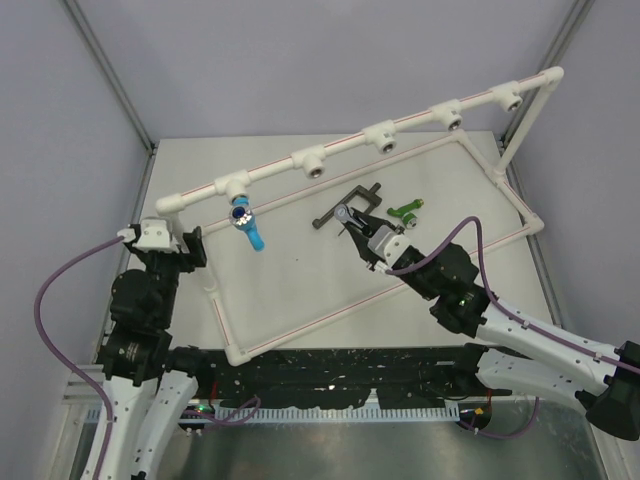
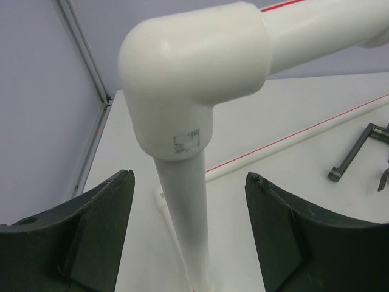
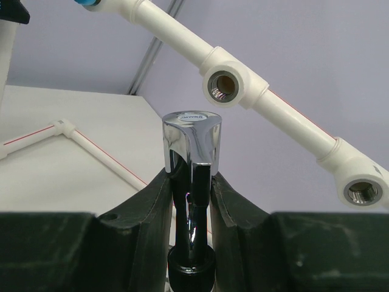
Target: Install the water faucets
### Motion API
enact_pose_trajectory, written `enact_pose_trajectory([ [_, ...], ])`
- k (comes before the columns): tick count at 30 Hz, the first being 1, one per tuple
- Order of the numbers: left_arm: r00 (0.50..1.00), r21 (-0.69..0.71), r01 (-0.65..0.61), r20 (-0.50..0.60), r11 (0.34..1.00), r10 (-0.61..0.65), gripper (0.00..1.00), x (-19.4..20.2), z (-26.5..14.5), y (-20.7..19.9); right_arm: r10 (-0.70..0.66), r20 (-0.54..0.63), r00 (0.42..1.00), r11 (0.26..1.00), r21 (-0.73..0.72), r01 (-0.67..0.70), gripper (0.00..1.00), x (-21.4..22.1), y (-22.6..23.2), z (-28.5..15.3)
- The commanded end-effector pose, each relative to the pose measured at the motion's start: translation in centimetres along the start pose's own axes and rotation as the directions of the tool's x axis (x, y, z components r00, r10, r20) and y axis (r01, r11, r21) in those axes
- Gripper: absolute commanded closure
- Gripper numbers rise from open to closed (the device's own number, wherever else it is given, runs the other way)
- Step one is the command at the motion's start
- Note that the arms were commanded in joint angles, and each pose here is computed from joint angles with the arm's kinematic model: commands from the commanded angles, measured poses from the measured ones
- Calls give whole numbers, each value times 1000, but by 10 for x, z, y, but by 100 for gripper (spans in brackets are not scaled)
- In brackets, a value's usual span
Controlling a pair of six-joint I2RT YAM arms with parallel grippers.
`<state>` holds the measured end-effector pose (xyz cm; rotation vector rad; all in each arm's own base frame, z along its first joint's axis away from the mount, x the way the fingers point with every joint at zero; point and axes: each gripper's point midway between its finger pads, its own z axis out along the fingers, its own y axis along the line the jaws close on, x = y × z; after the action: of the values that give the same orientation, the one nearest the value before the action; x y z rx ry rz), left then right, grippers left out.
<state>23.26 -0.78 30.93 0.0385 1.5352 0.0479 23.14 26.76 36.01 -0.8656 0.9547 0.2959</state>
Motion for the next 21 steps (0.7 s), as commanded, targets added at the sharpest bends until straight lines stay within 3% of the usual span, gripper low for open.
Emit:
enact_pose_trajectory([
  [1,992,-2,-37,117,999,37,27,-43,12,1,-56,126,990,996,75,47,95,-45,-27,3],
  [3,993,-12,-55,105,998,56,33,-41,15,3,-79,139,987,995,78,69,95,-49,-27,4],
  [9,991,28,-60,120,998,56,68,-38,9,-3,-179,159,971,979,128,160,95,-61,-29,13],
  [12,992,45,-47,120,998,41,95,-34,4,-6,-254,154,955,959,169,228,95,-64,-31,19],
  [13,992,49,-37,123,998,31,100,-34,3,-7,-281,168,945,949,193,248,95,-70,-33,19],
  [21,998,60,18,64,998,-22,100,-14,5,-12,-492,144,859,845,315,432,95,-77,-37,27],
])
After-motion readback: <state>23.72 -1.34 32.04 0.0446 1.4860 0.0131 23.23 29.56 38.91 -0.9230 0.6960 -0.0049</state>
